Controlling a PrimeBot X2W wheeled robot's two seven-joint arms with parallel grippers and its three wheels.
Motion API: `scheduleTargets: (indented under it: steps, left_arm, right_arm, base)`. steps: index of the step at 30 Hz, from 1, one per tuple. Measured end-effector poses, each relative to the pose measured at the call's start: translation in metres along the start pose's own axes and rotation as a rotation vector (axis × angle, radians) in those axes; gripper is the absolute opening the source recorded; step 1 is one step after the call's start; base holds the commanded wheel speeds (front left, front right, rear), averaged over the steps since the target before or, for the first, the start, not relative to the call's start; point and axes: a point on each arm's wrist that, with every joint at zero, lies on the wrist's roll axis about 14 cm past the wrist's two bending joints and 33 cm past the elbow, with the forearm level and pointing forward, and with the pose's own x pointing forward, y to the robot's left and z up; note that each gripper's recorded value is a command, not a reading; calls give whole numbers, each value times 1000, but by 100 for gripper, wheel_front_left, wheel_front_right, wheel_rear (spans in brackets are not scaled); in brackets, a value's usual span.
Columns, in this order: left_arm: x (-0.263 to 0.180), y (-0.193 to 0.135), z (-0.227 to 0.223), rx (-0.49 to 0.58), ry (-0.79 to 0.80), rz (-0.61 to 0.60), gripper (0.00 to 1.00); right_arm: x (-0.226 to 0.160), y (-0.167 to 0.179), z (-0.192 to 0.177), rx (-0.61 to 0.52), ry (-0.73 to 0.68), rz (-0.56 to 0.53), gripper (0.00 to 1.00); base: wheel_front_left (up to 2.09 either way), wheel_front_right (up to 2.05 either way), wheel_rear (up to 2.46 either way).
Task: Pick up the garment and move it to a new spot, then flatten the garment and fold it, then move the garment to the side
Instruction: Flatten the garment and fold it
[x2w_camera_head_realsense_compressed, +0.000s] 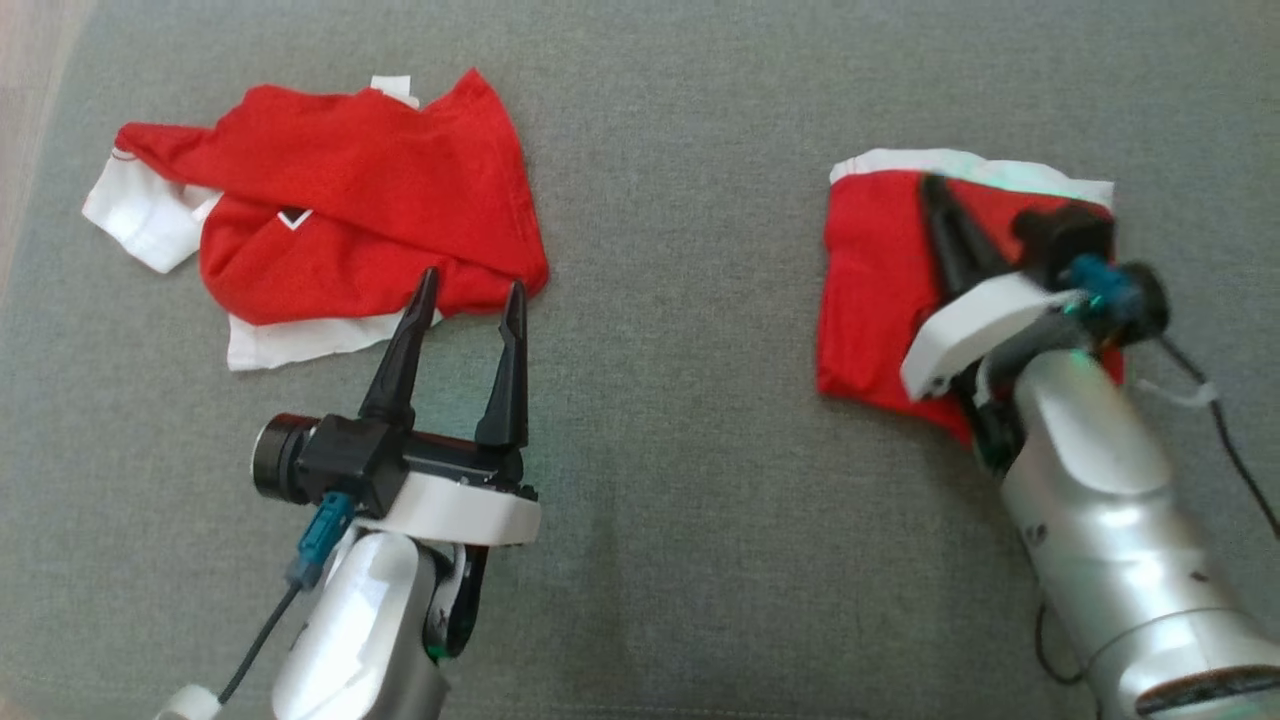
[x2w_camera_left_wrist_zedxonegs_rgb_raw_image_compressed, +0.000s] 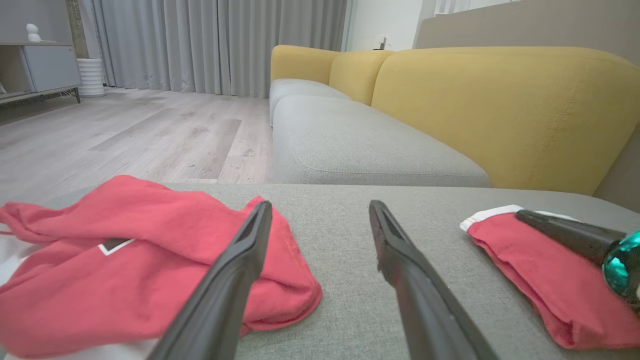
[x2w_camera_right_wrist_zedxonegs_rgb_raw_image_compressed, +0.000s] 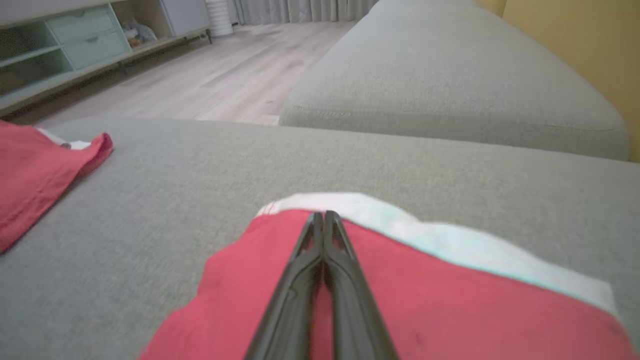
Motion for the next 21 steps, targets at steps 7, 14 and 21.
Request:
scheduleTargets:
  steps: [7,14,21]
  left_arm:
    - [-4,-4,3,1,-3,-9,100]
    - [-6,-8,14,7,-30,-15,100]
    - [-16,-21,17,7,-40,-44,100]
  right_arm:
    - [-15,17,-37,-2,148,47,0]
    - [-28,3,-16,56,61,-14,0]
    - [-79,-33,28,116,-164,-155,0]
  base:
    - [0,0,0]
    - [0,0,0]
    - [0,0,0]
